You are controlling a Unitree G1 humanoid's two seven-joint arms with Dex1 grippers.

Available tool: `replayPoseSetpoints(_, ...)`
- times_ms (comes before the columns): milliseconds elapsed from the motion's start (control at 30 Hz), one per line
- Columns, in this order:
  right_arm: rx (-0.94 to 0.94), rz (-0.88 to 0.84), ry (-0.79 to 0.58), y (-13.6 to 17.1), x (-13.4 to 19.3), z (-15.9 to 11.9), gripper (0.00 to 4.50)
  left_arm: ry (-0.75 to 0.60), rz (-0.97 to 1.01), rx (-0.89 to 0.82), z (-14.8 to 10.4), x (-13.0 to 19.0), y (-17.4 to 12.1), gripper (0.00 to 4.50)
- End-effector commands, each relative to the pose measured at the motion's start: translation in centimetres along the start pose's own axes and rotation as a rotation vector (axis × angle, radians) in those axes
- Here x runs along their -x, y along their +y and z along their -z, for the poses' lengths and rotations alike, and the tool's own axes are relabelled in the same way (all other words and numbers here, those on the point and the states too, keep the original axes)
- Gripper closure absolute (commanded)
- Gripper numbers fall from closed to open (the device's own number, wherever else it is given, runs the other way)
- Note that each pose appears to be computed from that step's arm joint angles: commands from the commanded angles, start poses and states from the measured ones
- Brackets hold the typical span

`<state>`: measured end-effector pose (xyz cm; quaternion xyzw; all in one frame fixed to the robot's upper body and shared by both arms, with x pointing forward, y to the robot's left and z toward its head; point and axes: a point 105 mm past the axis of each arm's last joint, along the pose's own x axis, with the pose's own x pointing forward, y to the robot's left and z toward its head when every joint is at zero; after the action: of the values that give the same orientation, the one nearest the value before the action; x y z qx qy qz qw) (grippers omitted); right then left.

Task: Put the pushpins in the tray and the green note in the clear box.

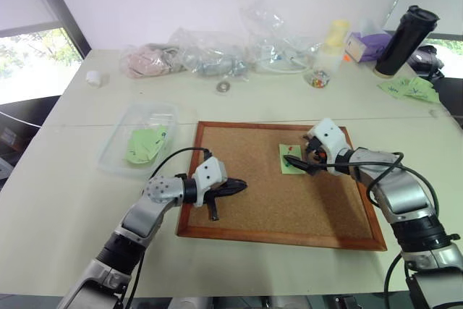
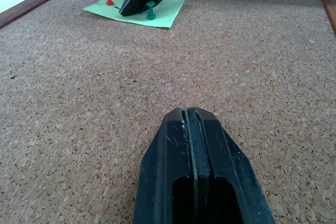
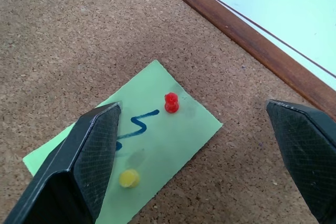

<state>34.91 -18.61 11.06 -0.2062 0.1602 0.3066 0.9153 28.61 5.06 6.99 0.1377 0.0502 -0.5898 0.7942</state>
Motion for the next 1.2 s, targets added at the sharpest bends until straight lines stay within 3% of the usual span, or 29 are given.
replayPoseSetpoints(33,0.018,0.010,-0.035,-0.3,0.0,-0.9,0.52,0.099,-0.019,0.067,2.8,0.3,-0.3,4.50)
replayPoseSetpoints(133,0.021,0.006,-0.042,-0.2,-0.1,-1.0,1.70,0.100,-0.020,0.068,2.8,0.3,-0.3,4.50)
replayPoseSetpoints(300,0.028,-0.005,-0.042,-0.1,-0.2,-1.0,4.30,0.101,-0.026,0.073,2.8,0.2,-0.3,4.50)
replayPoseSetpoints(567,-0.008,0.000,-0.060,-0.3,0.0,-1.5,4.41,0.102,-0.030,0.073,2.9,0.2,-0.2,4.50)
replayPoseSetpoints(967,-0.029,0.064,-0.220,-1.7,4.4,-7.3,4.41,0.124,0.001,0.077,3.3,0.0,-0.7,4.50)
replayPoseSetpoints(1200,-0.072,0.210,-0.180,-3.8,8.5,-5.8,4.41,0.127,0.015,0.079,3.5,-0.1,-0.8,4.50)
